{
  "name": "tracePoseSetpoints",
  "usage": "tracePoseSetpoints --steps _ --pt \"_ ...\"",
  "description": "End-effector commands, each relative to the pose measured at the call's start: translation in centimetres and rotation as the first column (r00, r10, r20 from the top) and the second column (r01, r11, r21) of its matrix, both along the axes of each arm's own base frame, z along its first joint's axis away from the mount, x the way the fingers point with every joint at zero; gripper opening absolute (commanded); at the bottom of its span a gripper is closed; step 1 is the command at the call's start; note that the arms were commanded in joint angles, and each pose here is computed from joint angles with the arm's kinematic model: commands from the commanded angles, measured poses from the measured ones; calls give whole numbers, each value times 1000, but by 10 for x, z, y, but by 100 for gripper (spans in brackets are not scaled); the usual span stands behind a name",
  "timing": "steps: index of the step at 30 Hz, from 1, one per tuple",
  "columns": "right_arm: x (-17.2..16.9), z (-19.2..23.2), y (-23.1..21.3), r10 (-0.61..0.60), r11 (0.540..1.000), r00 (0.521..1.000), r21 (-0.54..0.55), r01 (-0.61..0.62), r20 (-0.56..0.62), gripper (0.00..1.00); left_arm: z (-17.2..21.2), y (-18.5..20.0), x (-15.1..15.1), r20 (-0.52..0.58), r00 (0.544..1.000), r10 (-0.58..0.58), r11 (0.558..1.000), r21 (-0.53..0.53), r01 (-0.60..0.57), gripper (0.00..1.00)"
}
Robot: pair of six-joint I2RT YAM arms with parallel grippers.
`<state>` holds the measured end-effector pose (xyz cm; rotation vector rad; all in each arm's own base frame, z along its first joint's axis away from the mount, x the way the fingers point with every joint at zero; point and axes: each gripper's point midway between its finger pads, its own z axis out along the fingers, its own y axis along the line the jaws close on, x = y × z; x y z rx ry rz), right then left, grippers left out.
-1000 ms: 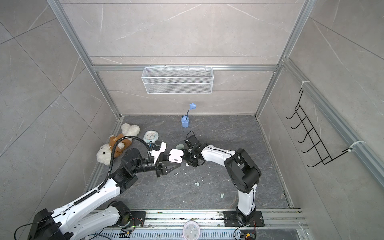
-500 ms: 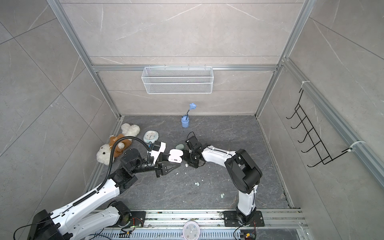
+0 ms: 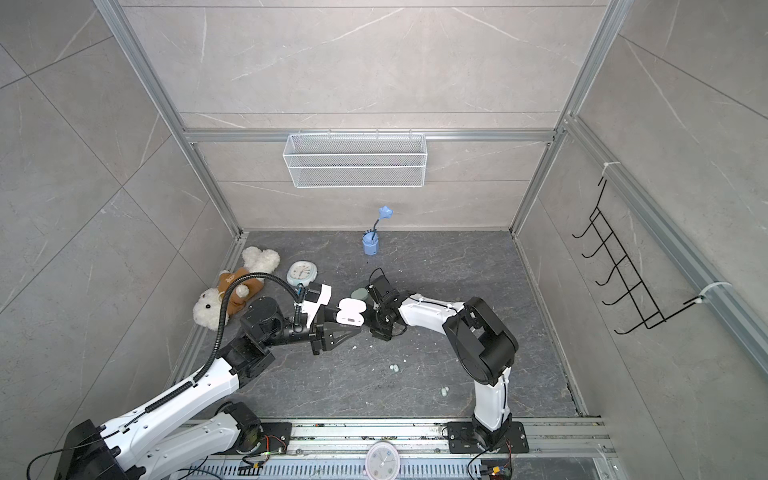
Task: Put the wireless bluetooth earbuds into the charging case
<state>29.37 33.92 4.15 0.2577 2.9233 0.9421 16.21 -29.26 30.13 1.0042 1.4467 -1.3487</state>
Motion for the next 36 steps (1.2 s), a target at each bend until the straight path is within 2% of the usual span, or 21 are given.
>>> tracePoseSetpoints --steps 1,5,13,21,27,36 --pt "3 4 19 11 999 1000 45 -11 3 87 11 3 -1 63 998 8 1000 -26 -6 14" --pt "2 12 29 43 996 999 73 -45 22 87 11 3 -1 63 998 8 1000 -24 -7 14" --pt "1 28 -11 84 993 994 -83 -79 63 88 11 3 -1 65 998 10 1000 -22 -8 14" --pt "22 32 -41 149 982 984 -133 -136 99 89 13 3 -1 69 998 8 1000 -22 -7 14" --pt "23 22 -33 267 959 960 -124 -255 88 90 14 3 -1 73 997 9 1000 -23 -8 14" --pt "18 -1 -24 324 941 944 -123 -315 58 90 15 2 -1 76 997 7 1000 -23 -5 14"
